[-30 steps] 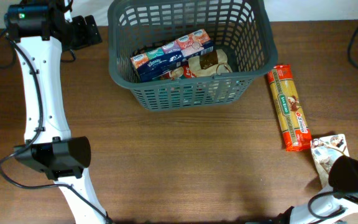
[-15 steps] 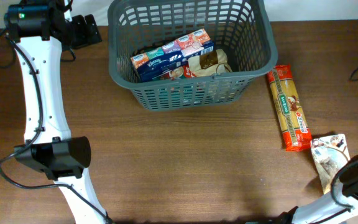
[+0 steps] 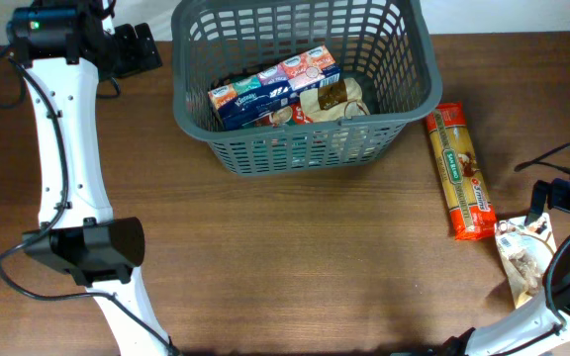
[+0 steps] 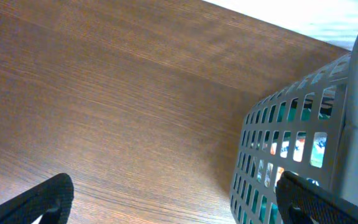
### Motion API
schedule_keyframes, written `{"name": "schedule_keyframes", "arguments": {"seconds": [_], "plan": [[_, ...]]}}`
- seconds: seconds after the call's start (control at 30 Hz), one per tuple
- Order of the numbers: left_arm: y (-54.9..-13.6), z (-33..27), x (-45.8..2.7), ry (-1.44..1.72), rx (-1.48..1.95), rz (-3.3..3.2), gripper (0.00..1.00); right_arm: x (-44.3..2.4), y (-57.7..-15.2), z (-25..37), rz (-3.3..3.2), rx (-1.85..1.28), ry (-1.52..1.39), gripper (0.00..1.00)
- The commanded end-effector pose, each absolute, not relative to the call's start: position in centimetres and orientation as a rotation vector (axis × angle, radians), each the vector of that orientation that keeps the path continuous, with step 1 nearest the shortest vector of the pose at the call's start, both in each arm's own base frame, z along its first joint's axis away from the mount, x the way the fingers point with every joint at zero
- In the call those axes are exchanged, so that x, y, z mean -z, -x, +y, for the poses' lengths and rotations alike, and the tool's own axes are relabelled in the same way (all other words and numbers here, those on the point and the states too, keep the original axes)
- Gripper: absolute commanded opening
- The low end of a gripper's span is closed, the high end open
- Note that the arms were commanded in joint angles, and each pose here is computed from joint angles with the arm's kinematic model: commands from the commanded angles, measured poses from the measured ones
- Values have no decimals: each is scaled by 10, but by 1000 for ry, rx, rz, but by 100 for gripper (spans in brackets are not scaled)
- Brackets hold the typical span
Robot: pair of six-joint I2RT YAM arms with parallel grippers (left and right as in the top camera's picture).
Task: Pack container
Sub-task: 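Lower the right gripper onto the mushroom pouch and grasp it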
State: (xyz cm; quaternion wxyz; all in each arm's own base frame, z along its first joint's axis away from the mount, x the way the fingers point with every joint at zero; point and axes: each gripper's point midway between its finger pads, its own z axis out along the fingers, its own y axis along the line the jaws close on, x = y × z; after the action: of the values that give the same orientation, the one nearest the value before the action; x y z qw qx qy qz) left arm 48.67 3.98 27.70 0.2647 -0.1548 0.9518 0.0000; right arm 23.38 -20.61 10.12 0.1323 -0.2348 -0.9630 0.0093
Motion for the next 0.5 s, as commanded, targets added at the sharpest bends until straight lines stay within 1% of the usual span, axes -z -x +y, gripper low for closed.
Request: {"name": "schedule_keyframes", "arguments": {"seconds": [0.0,0.13,0.27,0.47], "plan": [[-484,40,-289,428,7,2543,99,-102,-233,-209,-2803,-50,675,99],[-484,40,-289,427,8,2541,99,-102,-235,-206,-2811,-27,679,99],[-486,40,-290,427,9,2535,99,-99,-249,-209,-2871,-15,683,99],[-486,40,-290,427,9,2535,99,-101,-240,-203,-2897,54,310,99]]}}
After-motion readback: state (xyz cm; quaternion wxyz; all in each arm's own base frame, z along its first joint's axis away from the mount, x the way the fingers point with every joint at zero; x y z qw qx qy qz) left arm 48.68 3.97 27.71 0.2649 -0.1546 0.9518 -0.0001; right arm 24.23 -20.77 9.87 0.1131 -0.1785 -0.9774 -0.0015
